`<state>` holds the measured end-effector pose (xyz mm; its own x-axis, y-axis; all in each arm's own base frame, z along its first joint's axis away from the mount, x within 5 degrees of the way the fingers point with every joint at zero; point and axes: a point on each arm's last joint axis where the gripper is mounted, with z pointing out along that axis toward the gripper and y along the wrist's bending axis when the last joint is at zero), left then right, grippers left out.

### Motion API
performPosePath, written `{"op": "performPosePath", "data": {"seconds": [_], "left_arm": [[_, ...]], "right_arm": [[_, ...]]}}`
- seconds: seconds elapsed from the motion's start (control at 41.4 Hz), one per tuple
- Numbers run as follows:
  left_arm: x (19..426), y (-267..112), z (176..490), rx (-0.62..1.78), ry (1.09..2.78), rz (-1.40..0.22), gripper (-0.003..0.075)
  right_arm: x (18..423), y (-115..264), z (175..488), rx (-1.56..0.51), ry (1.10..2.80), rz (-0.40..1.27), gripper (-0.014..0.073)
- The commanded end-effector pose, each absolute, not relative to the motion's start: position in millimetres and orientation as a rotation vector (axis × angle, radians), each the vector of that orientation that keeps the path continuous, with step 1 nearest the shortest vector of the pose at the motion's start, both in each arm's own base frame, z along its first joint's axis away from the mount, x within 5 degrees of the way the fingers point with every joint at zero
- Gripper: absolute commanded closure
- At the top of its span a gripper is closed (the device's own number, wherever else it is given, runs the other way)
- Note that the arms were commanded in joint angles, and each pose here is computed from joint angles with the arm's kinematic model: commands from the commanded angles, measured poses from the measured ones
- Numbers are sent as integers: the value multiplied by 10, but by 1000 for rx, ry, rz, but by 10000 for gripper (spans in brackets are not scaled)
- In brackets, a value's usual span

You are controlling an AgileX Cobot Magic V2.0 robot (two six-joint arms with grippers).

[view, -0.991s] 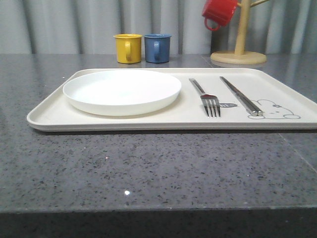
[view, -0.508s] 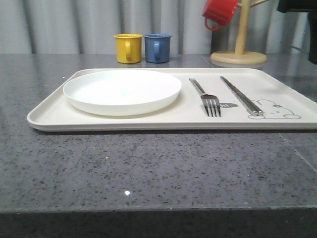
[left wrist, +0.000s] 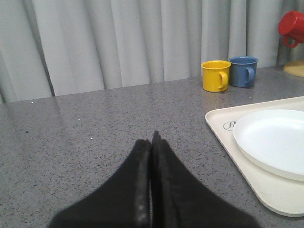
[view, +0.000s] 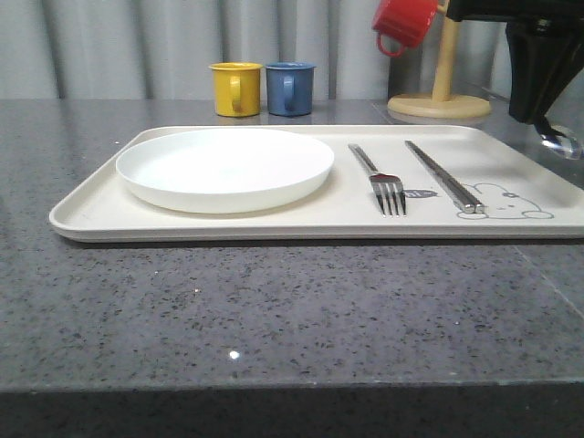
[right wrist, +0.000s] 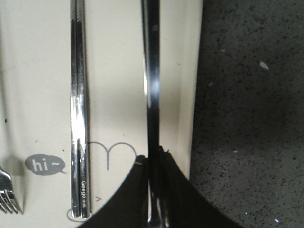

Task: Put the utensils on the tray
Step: 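Lower the spoon onto the tray beside the chopsticks, then open the right gripper and lift it away from the spoon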

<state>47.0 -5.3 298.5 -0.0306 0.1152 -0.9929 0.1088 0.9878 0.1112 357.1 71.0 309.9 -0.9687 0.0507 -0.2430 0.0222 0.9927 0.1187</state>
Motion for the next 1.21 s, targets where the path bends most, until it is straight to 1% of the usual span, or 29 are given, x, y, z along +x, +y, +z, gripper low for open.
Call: {"op": "performPosePath", "data": {"seconds": [0.0, 0.242, 0.459, 0.677, 0.749, 0.87, 0.991, 1.112, 1.185], "left_arm": [[460, -53, 3144, 151, 1506, -9, 739], [460, -53, 3144, 151, 1506, -9, 739], [460, -53, 3144, 151, 1506, -9, 739], [460, -53, 3144, 151, 1506, -9, 739], [460, -53, 3144, 151, 1506, -9, 739], [460, -53, 3144, 151, 1506, -9, 739], [460, -53, 3144, 151, 1506, -9, 739], [460, -53, 3144, 151, 1506, -9, 739], [460, -53, 3144, 151, 1506, -9, 739]], "right_arm": [[3440, 694, 3278, 56, 2929, 180, 622], [3545, 715, 3083, 120, 2983, 175, 622], [3615, 739, 2934, 132, 3026, 183, 620], [3634, 743, 2893, 140, 3037, 180, 613], [3634, 743, 2893, 140, 3037, 180, 568], [3634, 743, 2893, 140, 3037, 180, 442], [3630, 742, 2902, 140, 3034, 181, 355], [3603, 737, 2977, 138, 3007, 188, 252], [3577, 732, 3053, 134, 2976, 197, 206]]}}
